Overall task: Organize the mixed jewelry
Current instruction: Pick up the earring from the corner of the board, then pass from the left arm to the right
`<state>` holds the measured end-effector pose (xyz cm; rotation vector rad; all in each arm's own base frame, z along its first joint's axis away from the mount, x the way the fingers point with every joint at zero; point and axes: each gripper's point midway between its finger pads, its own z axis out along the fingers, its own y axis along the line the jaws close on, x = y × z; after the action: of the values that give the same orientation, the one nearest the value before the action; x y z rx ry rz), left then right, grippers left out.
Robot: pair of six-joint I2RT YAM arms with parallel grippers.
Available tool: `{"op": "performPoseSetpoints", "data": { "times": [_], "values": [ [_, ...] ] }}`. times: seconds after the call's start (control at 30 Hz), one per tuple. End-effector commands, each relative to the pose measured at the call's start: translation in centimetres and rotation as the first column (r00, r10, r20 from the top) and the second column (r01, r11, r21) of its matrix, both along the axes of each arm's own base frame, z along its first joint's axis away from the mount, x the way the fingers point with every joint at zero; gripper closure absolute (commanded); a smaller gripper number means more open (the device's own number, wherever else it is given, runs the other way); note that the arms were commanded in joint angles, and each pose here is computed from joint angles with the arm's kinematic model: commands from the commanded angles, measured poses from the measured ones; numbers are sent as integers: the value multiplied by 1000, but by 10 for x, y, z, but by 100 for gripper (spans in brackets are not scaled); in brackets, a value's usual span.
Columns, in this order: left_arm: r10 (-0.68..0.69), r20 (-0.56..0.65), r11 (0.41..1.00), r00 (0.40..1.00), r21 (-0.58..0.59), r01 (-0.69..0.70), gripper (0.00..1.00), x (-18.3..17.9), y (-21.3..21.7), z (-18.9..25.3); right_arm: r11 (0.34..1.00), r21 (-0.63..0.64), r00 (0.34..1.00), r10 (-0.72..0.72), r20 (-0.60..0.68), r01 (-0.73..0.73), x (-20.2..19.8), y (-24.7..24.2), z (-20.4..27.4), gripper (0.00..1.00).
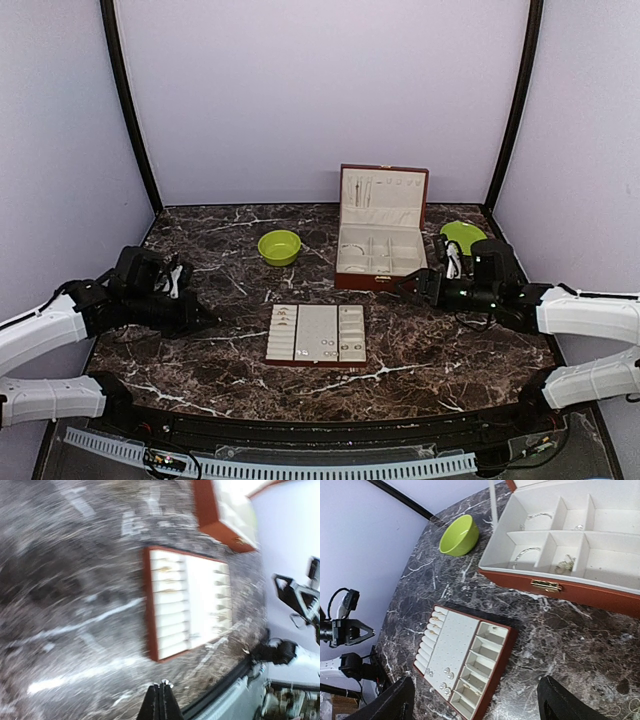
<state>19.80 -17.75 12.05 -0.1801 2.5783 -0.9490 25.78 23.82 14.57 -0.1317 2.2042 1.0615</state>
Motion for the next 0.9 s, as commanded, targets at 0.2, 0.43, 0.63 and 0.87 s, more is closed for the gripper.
{"op": "performPoseSetpoints", "data": {
  "times": [0.2,0.43,0.63,0.87],
  "values": [
    [-453,471,799,757,-162,579,100,27,-96,100,960,197,973,168,157,-197,-17,41,72,16],
    [-490,668,704,560,-76,707,100,26,-119,124,944,262,973,160,166,-200,-28,76,94,25],
    [-547,711,548,443,-96,831,100,2,-149,140,900,318,944,227,238,-297,-48,118,125,31],
    [-575,731,486,366,-55,872,100,-12,-165,137,881,285,918,314,242,-377,-61,153,130,40]
  ]
}}
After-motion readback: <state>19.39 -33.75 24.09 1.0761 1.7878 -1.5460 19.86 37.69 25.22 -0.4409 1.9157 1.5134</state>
